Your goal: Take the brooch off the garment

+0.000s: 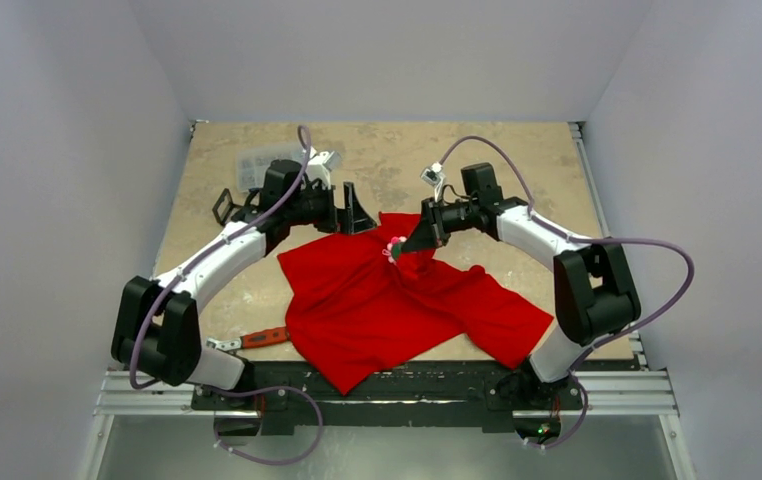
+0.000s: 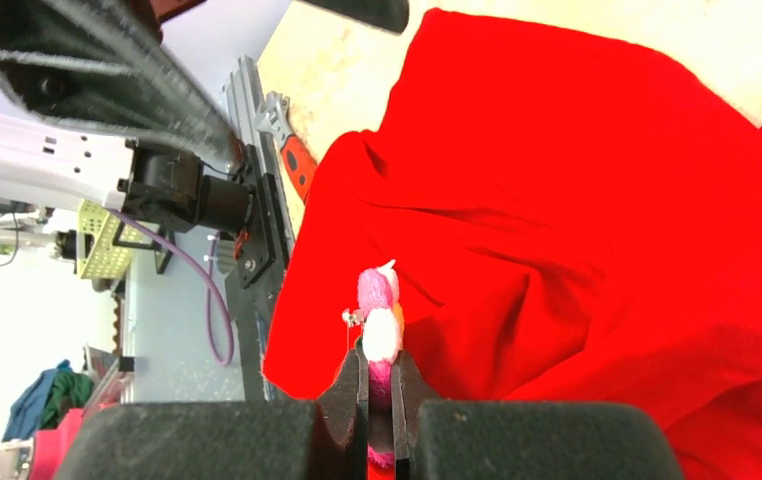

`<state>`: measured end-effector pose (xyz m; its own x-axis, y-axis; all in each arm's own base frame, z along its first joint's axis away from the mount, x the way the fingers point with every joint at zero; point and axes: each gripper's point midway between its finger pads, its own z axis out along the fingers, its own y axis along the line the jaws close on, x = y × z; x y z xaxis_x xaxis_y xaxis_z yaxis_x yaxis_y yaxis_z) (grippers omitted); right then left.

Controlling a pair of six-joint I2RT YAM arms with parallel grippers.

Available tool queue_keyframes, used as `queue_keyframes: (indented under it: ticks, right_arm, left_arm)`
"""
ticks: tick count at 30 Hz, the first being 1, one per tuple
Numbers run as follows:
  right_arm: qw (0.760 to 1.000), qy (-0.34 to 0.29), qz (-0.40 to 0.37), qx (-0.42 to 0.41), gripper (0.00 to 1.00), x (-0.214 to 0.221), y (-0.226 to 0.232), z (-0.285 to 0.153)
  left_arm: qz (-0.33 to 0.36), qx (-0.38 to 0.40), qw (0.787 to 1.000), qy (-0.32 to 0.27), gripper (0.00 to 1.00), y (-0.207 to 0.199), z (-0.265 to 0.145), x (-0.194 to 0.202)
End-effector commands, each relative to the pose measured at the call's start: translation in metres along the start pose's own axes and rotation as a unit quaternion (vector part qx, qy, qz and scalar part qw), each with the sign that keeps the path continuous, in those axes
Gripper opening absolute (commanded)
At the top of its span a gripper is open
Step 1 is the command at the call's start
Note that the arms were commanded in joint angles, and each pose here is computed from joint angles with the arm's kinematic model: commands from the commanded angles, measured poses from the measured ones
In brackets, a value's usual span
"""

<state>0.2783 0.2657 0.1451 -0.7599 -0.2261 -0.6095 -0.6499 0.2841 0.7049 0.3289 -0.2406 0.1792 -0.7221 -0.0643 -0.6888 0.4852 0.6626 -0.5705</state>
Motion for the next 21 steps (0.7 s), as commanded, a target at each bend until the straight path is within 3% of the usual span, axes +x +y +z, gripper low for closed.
queue_keyframes:
  ticks: [1, 4, 9, 21]
  right_arm:
    - [0.999, -0.019, 0.035, -0.011, 0.00, -0.015, 0.003, 0.003]
    - [0.997, -0.026, 0.066, -0.010, 0.00, -0.022, -0.001, 0.005]
    - [0.992, -0.049, 0.111, -0.019, 0.00, -0.032, 0.001, 0.007]
    - [0.992, -0.055, 0.116, -0.008, 0.00, -0.030, -0.001, 0.005]
  left_arm:
    - [-0.055, 0.094, 0.994, 0.015, 1.00, -0.036, 0.005, -0.002]
    - [-0.076, 0.133, 0.988, 0.015, 0.99, -0.048, 0.018, -0.006]
    - [-0.069, 0.149, 0.986, 0.023, 0.69, -0.065, 0.038, -0.003]
    - [-0.061, 0.143, 0.988, 0.017, 0.34, -0.067, 0.048, 0.006]
